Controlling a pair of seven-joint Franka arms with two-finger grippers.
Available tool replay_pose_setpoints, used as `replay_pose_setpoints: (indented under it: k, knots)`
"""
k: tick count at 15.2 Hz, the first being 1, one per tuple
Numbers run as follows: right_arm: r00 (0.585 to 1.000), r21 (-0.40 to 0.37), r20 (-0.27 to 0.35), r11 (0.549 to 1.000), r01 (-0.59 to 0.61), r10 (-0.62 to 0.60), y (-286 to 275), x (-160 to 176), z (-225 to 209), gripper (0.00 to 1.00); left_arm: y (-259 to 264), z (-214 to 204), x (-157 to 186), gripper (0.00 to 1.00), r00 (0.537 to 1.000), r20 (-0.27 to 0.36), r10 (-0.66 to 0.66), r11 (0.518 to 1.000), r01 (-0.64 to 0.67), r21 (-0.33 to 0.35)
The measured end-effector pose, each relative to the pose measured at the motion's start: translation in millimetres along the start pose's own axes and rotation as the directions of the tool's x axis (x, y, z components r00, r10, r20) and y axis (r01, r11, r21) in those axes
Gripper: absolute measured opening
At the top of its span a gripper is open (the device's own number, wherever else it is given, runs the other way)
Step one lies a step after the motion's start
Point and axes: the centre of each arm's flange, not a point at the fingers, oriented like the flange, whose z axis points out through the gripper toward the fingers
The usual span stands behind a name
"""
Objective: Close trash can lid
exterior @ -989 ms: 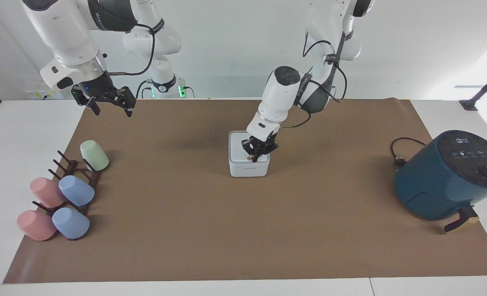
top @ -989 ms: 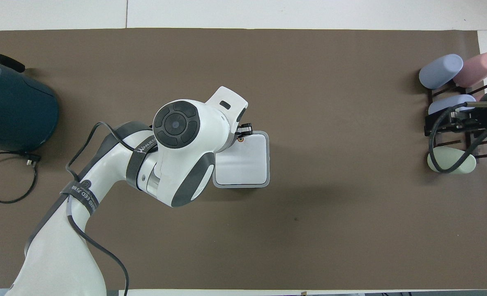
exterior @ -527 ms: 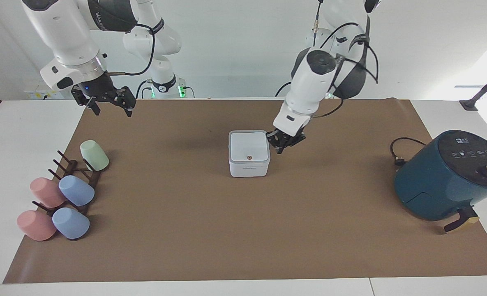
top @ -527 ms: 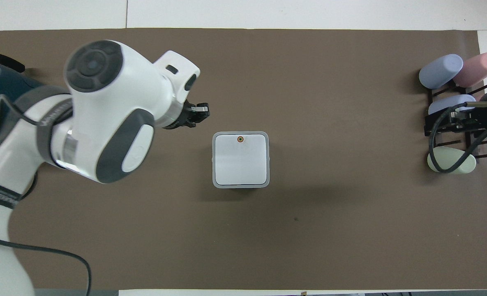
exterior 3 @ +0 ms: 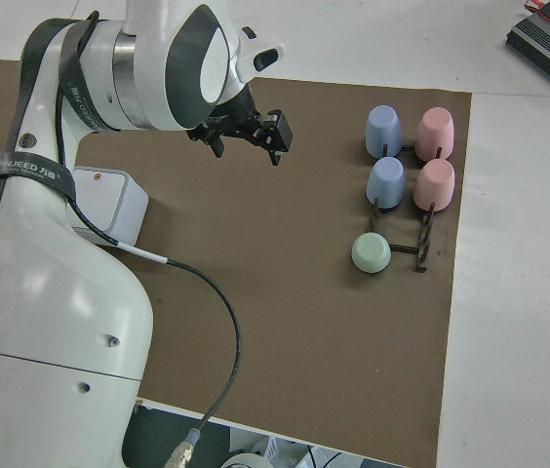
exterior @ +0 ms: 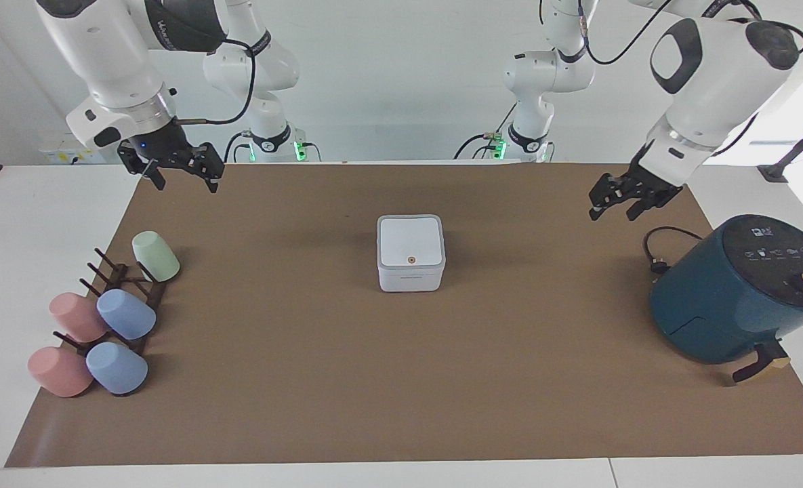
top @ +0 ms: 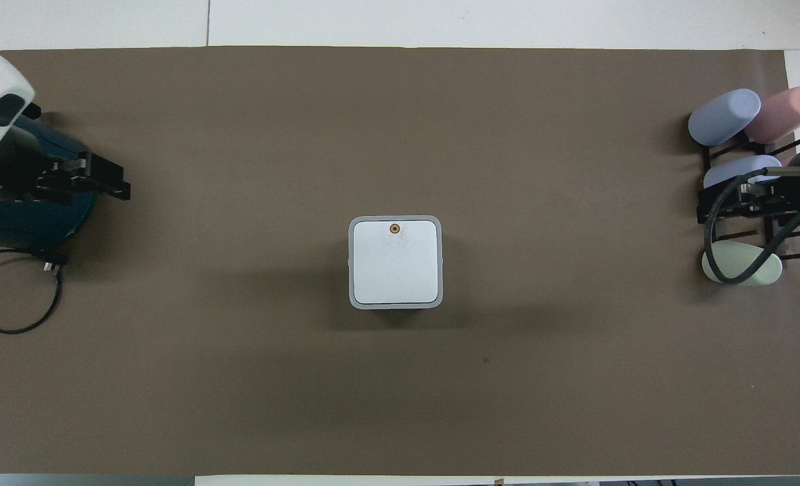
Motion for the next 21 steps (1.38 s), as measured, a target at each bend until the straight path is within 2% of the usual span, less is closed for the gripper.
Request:
replay_pose_setpoints:
  k: [1,4,8,21]
  knots:
    - [1.000,0.000,0.000,1.000,0.000,0.000,0,0,0,1.00,-7,-7,-6,1.00,1.000,0.005,0.004,1.000,-0.004,0.016]
    - [1.000,0.000,0.000,1.000,0.000,0.000,0,0,0,1.00,1,-22,-28,1.00,0.998,0.049,0.028,0.998,-0.031,0.058]
    - [1.000,0.000,0.000,1.000,0.000,0.000,0,0,0,1.00,15,-42,-45,1.00,0.994,0.098,0.050,0.995,-0.058,0.077]
    - [1.000,0.000,0.000,1.000,0.000,0.000,0,0,0,1.00,18,-46,-46,1.00,0.996,0.065,0.057,0.995,-0.062,0.084]
